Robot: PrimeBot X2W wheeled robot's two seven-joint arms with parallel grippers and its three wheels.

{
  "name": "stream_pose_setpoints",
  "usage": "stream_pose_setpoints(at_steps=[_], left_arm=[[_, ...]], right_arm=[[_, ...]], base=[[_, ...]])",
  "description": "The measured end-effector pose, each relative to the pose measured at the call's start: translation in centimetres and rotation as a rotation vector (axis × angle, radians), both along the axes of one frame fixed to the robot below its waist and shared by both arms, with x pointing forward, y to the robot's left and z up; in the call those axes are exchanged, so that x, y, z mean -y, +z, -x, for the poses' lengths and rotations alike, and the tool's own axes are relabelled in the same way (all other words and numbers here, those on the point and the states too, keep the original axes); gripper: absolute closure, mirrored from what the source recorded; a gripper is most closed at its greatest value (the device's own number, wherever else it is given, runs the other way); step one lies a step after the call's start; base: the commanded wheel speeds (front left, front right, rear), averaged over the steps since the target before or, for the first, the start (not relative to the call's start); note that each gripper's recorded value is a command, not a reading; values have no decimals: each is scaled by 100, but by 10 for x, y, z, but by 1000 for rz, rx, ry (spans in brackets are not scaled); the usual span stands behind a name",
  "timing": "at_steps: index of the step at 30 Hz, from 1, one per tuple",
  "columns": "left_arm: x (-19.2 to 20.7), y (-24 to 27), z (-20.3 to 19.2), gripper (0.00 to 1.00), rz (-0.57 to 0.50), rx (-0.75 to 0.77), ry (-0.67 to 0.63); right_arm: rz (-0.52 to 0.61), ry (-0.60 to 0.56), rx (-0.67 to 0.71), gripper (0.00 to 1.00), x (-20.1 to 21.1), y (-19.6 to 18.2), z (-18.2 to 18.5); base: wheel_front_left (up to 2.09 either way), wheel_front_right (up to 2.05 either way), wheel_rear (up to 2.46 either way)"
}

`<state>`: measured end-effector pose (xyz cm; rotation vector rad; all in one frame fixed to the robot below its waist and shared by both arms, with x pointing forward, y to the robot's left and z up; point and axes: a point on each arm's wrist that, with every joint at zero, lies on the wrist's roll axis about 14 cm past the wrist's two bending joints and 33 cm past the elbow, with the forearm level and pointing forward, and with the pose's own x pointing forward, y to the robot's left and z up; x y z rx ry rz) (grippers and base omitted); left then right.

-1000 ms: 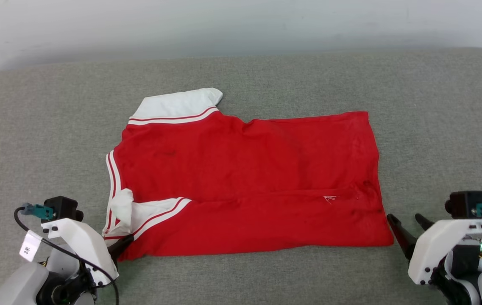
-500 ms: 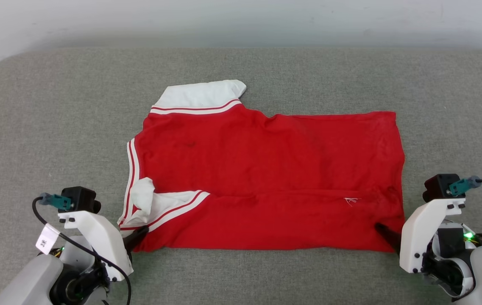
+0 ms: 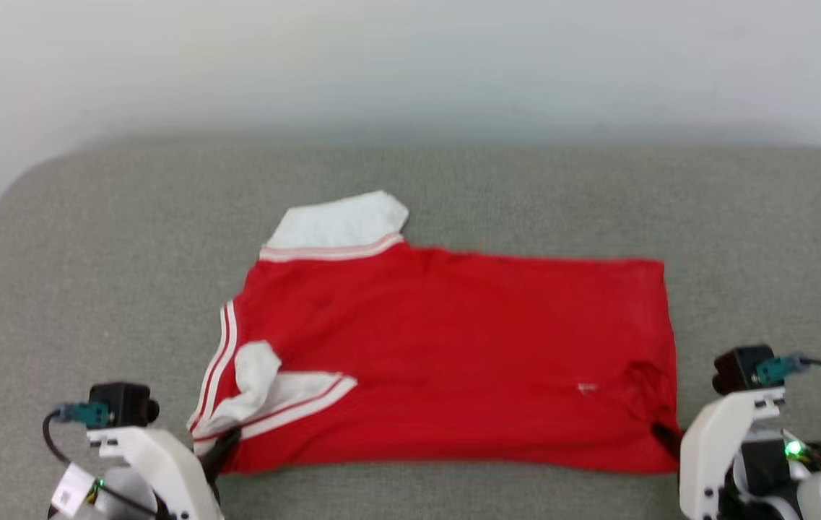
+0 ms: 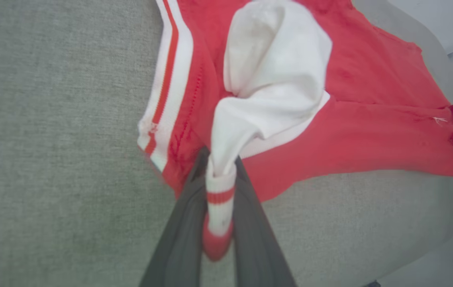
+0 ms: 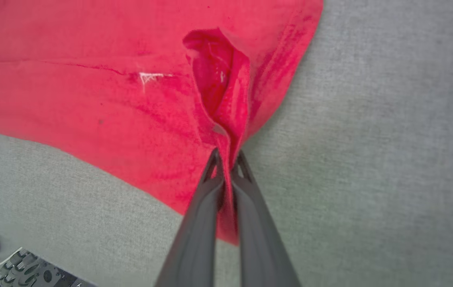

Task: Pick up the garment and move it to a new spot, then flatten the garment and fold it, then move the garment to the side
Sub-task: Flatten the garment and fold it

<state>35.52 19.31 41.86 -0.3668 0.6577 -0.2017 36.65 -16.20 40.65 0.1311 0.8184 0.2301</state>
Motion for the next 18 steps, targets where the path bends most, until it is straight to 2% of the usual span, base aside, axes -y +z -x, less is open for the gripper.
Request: stream_pose_setpoints(at_steps=[7,14,15,16,17,18], left_arm=[[-2,5,45,100,5,-21,39],[12,-24,84,100,48,-146,43],[12,-27,84,100,48,-150,48],[14,-30,84,100,54,-153,52],[15,-32,83,85,55,-151,54],[17,-33,81,35,57,-145,53]], right_arm=[[2,-24,30,100,11,13,41],[-18,-83,-75,100,18,-14,81],[-25,-90,-84,91,17,-17,84],[-32,-99,-94,91,16,-22,87],[-41,-108,-105,57,14,-26,91],[-50,-115,-105,0,13,-28,92]], base=[[0,0,0],[0,0,0],[0,0,0],[0,0,0],[0,0,0],[0,0,0]])
